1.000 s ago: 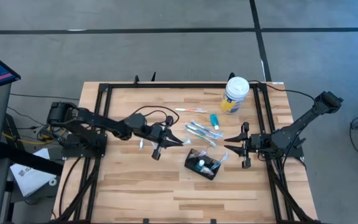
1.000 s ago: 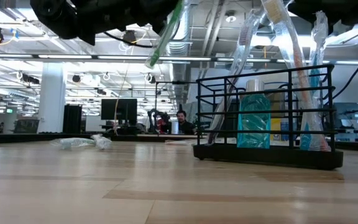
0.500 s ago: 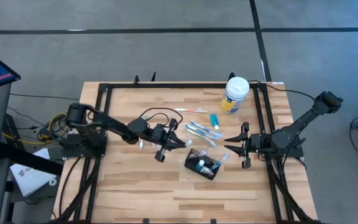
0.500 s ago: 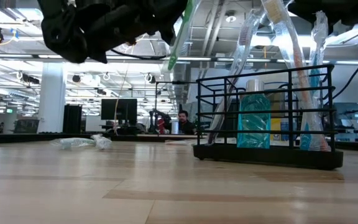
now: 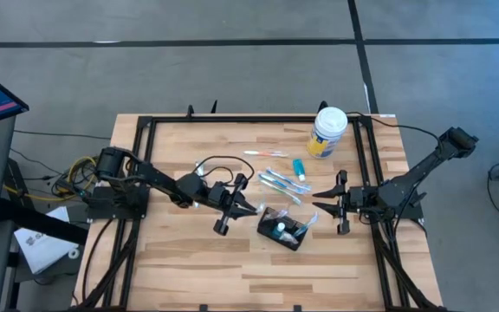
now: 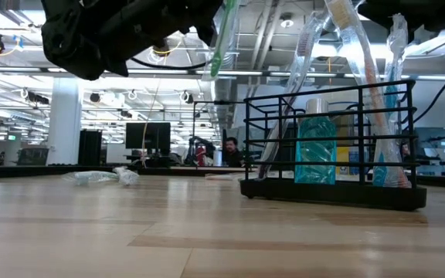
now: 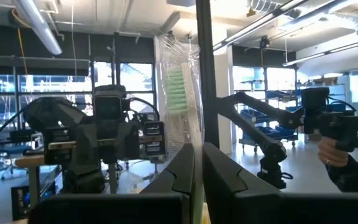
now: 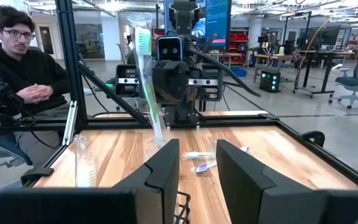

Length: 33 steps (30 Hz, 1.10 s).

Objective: Pick & Place toothbrushing station
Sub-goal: Put the middle green toothbrush into the mesh organizer

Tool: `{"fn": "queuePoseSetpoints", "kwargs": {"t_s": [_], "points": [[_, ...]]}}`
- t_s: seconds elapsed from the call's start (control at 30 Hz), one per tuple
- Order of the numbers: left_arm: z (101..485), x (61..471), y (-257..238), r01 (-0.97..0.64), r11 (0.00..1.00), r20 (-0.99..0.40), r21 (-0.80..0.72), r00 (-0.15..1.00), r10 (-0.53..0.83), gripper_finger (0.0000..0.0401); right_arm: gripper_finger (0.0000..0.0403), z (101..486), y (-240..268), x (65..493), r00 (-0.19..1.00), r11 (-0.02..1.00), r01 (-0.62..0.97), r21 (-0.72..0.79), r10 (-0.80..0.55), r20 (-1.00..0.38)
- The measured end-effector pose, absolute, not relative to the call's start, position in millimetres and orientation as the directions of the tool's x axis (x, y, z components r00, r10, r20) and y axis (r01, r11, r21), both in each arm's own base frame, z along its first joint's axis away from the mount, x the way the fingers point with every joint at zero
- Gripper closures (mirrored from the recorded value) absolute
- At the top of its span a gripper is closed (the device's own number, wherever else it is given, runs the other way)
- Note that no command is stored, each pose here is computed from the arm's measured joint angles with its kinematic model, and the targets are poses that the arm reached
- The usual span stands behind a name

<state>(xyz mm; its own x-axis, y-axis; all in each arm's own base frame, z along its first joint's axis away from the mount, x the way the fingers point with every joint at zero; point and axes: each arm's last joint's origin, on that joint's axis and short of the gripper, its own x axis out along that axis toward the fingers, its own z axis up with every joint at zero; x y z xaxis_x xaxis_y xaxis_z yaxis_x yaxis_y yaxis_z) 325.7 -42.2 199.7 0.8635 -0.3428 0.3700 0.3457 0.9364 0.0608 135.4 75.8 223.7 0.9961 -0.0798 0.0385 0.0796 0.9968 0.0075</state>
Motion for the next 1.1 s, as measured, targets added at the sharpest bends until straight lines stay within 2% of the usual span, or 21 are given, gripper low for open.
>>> {"fn": "queuePoseSetpoints", "kwargs": {"t_s": [0.57, 0.7, 1.1], "points": [[203.6, 323.5, -56.6, 0.361, 0.930, 0.402, 0.063, 0.844, -0.355, 0.0395, 0.0305, 223.7, 75.8, 135.4, 0.996, 0.997, 0.080, 0.008, -0.080, 0.039], [207.8, 331.5, -61.9, 0.356, 0.932, 0.426, 0.067, 0.834, -0.350, 0.0395, 0.0305, 223.7, 75.8, 135.4, 0.996, 0.997, 0.080, 0.008, -0.080, 0.039], [187.0, 363.7, -69.6, 0.379, 0.925, 0.406, 0.032, 0.841, -0.358, 0.0395, 0.0305, 223.8, 75.8, 135.5, 0.996, 0.997, 0.080, 0.008, -0.080, 0.039]]}}
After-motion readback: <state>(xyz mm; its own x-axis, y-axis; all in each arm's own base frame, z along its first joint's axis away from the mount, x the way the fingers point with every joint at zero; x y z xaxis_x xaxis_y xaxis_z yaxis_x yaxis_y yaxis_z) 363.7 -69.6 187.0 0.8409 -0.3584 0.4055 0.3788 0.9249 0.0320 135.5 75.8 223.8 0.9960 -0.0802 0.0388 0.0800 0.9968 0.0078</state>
